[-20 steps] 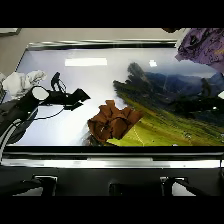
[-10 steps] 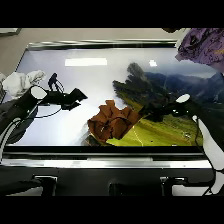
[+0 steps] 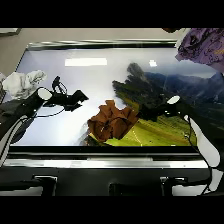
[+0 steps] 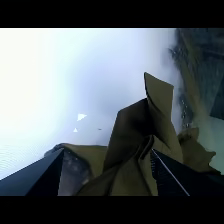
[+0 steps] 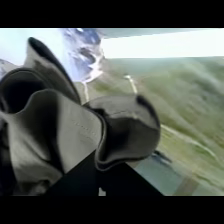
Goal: Fold the clothes and pants, and hang the long-sleeved shirts on hangers.
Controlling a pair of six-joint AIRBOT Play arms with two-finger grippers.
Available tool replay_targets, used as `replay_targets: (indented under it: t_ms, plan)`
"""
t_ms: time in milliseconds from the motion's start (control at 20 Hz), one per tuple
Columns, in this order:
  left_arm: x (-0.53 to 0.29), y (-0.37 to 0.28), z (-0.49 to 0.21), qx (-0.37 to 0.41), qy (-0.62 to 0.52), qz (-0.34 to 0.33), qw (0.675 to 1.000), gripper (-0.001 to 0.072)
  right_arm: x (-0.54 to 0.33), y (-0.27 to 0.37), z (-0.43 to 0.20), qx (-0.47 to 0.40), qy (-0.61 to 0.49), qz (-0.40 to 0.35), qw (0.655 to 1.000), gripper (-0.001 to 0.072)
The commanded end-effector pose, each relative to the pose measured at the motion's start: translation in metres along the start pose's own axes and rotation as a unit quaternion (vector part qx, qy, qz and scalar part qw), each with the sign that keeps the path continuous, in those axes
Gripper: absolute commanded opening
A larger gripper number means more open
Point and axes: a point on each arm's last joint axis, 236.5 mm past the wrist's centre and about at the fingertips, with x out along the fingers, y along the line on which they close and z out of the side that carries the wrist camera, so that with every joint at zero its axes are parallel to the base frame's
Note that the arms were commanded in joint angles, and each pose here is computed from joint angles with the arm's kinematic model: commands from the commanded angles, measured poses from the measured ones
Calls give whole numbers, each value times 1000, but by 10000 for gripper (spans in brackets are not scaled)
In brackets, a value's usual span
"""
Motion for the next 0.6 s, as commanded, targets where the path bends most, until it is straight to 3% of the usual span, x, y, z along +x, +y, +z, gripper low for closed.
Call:
replay_targets:
  t_ms: [0,300,550]
  plan:
    - [24,-1,6,-25,-14,-17,999,614,-8,6,-2,-14,-2,-1,1000,30]
    - [80,-17,-19,-18,29,-38,999,612,-10,9,-12,-2,18,1,1000,30]
    - [108,-56,-6,40,33,-66,996,611,-10,10,-19,-2,34,3,999,30]
